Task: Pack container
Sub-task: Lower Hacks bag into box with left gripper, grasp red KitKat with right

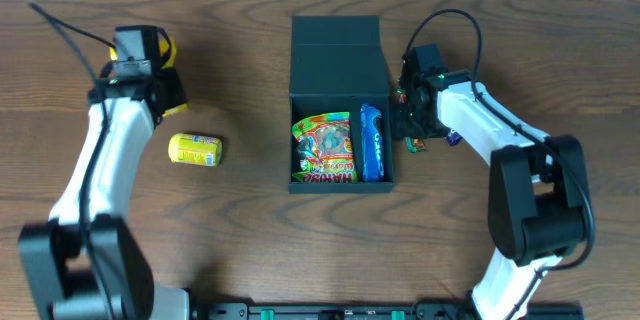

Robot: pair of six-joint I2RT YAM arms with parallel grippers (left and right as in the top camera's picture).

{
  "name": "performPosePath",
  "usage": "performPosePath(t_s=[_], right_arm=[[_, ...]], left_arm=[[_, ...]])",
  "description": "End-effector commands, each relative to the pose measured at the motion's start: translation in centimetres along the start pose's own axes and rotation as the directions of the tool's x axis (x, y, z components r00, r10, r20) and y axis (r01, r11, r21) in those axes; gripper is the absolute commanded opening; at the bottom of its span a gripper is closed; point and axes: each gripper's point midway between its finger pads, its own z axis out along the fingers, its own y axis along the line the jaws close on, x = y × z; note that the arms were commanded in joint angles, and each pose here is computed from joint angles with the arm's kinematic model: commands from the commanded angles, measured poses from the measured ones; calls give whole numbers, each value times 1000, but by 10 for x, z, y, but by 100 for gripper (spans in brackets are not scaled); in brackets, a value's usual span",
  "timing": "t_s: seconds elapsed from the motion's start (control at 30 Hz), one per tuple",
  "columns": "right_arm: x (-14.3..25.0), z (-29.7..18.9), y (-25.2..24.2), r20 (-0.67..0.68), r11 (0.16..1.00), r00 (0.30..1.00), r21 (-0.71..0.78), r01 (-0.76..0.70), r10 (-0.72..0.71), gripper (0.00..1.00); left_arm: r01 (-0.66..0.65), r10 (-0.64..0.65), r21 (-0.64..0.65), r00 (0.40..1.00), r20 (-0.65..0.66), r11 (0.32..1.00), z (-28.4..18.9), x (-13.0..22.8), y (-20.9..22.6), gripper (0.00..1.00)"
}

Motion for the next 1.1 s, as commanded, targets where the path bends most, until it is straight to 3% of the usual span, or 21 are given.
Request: performPosePath(t_s=[0.0,0.1,0.17,0.27,0.4,0.73,1.07], right_arm=[[-1,13,-2,-15,1000,1000,6,5,-5,53],[0,20,-2,-24,1000,1000,9,-11,11,37],[-1,20,-2,-21,1000,1000,7,-18,19,35],[-1,18,-2,-22,1000,999,5,-30,30,20],[-5,8,0,-17,999,999,-5,-45,45,12],[-30,-83,-8,117,997,990,-32,-72,75,9],[-18,-192,-16,322,992,940,-81,-93,114,13]], left_arm=[[6,-9,37,998,67,999,-32,-15,-4,6],[-41,33,102,996,83,994,-58,-10,-24,6],[-86,74,135,992,98,987,-74,-5,-42,6],[-198,175,195,976,131,961,-97,8,-77,6],[-304,273,279,951,146,911,-119,37,-127,6],[-354,352,425,932,85,833,-136,102,-204,6],[-217,291,435,950,-110,874,-120,175,-251,6]])
